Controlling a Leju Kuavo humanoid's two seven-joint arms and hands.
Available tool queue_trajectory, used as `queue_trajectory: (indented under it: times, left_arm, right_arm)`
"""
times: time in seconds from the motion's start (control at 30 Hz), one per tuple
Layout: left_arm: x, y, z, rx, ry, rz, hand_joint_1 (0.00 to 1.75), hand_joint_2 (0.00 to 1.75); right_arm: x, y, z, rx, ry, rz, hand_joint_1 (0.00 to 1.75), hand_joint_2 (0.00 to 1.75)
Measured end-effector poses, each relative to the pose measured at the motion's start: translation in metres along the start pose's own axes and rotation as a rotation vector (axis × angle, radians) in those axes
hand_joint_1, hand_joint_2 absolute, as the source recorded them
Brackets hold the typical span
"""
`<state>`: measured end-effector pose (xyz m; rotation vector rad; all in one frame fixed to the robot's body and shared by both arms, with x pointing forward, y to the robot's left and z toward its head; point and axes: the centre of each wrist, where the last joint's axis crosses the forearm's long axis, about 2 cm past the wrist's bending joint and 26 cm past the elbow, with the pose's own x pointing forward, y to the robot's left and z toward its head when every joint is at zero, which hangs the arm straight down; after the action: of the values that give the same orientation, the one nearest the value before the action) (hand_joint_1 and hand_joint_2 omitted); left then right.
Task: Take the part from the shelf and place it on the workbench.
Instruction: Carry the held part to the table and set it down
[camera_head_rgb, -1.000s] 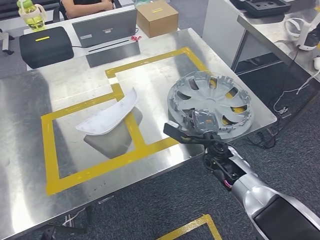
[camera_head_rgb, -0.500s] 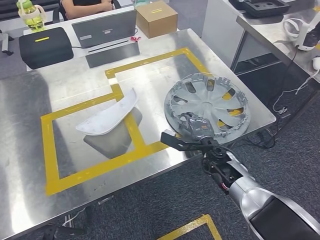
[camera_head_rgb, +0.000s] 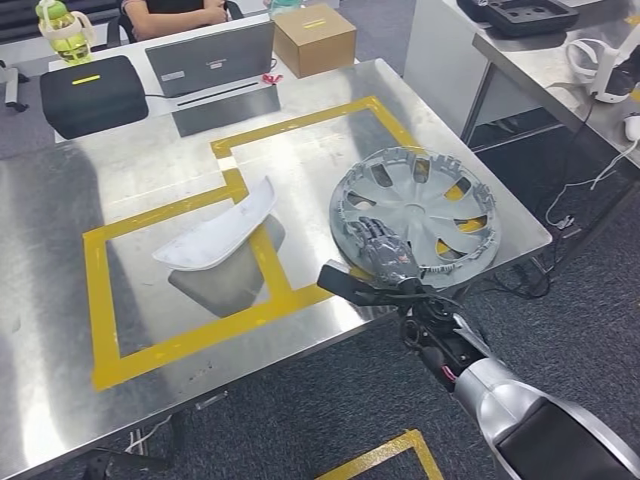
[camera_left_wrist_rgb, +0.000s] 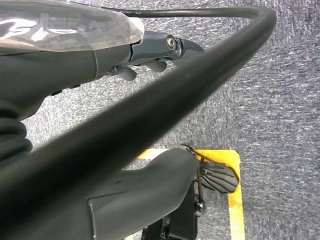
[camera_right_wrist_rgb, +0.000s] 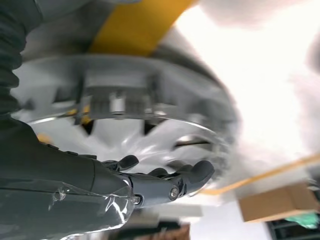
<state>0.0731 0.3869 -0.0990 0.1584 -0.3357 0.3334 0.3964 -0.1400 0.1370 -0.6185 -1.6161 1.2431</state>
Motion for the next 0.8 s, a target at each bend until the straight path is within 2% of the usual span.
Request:
queue_trajectory:
  times: [0.1,0.17,0.23,0.37,0.5,0.63,0.8]
  left_arm:
    - [0.0,0.001,0.0,0.006,0.003,0.012,0.0,0.0]
    - [-0.001,0.001,0.0,0.012,0.009,0.024,0.0,0.0]
    - [-0.001,0.001,0.0,0.018,0.017,0.036,0.0,0.0]
    - [-0.005,-0.001,0.001,0.018,0.028,0.047,0.0,0.0]
    - [-0.008,-0.006,0.001,0.011,0.033,0.05,0.0,0.0]
    - [-0.011,-0.013,0.002,-0.004,0.035,0.053,0.0,0.0]
    - [-0.014,-0.021,0.002,-0.02,0.038,0.051,0.0,0.0]
  right_arm:
    - [0.014,0.001,0.003,0.01,-0.124,-0.377,0.0,1.75]
    - [0.03,0.003,0.009,0.02,-0.256,-0.667,0.0,1.75]
    - [0.047,0.001,0.017,0.007,-0.389,-0.87,0.0,1.75]
    - [0.074,-0.009,0.037,-0.045,-0.605,-1.054,0.0,1.75]
    - [0.091,-0.023,0.052,-0.089,-0.741,-1.111,0.0,0.0]
    - [0.103,-0.037,0.066,-0.122,-0.863,-1.154,0.0,0.0]
    - [0.114,-0.045,0.081,-0.132,-0.945,-1.188,0.0,0.0]
